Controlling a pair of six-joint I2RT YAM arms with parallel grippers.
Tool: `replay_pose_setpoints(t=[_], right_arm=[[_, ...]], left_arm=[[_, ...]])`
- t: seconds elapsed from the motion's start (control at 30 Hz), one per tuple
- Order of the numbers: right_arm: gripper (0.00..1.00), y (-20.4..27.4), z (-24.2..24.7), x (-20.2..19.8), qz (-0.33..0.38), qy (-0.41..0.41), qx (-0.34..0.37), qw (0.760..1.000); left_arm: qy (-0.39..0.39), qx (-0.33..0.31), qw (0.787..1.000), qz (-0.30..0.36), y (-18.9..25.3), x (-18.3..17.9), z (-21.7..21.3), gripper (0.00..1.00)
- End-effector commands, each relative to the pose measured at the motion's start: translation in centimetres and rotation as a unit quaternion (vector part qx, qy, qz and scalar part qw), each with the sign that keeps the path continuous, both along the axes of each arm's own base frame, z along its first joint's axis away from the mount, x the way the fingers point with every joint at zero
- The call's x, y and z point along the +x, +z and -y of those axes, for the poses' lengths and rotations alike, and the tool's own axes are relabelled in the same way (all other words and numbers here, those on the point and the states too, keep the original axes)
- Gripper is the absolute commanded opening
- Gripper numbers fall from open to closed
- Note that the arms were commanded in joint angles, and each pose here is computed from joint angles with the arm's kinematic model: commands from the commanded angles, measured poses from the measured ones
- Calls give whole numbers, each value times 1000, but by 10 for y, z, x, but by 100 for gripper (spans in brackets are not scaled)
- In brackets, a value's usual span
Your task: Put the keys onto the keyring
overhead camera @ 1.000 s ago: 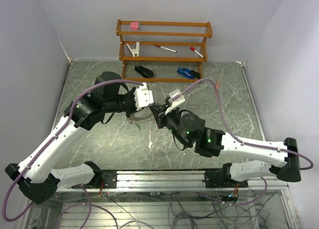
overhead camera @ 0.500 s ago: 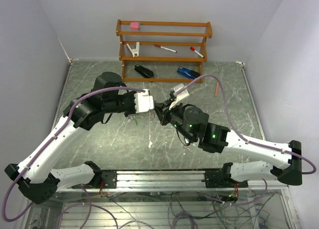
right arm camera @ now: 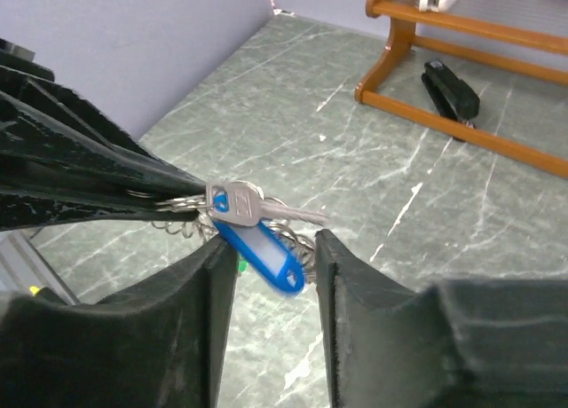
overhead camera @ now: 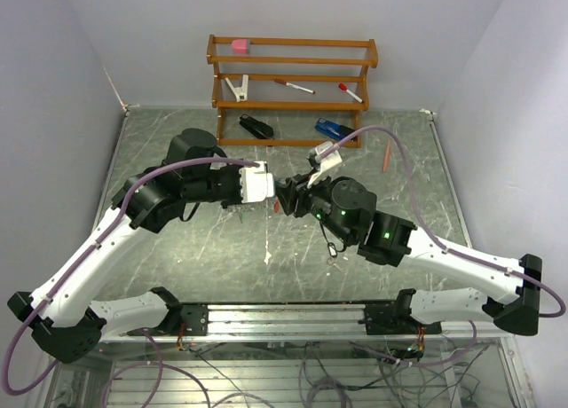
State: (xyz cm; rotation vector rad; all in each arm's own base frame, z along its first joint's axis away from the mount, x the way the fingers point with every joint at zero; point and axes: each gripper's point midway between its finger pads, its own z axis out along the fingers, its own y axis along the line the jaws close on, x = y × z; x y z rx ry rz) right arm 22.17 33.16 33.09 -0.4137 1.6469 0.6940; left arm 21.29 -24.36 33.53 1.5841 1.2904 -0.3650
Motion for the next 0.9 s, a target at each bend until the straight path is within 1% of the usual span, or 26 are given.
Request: replay_pose_setpoints(t=[0.0,0.03,0.1,0.23,0.4,0.57,0.67,0.77,0.87], right_arm=[[48,5,17,-4,2,4,4,1000],[51,3,17,-7,3,15,-6,1000],[54,2,17,-13,7,39,-22,999],[55,7,15,-31,23,97,-37,994],[54,18,12,-40,66,136,-43,987],[52,14,2,-37,98,157,-81,979],[49,7,-1,-34,104,163,-96,976],[47,7,-2,-32,109,166,-93,976],[40,11,-2,-30,113,171,-85,975]], left_arm=[[-3,-32,999,26,25,-2,3,7],[-4,-31,999,26,25,-3,3,7],[-5,-27,999,27,23,-3,3,7],[-7,-19,999,26,17,-2,2,7],[-28,-17,999,18,14,-9,4,7],[-70,-4,998,2,6,-23,8,7],[-92,-4,996,-7,4,-32,9,7],[-111,3,994,-14,0,-39,9,7],[-121,6,993,-16,-3,-43,8,7]])
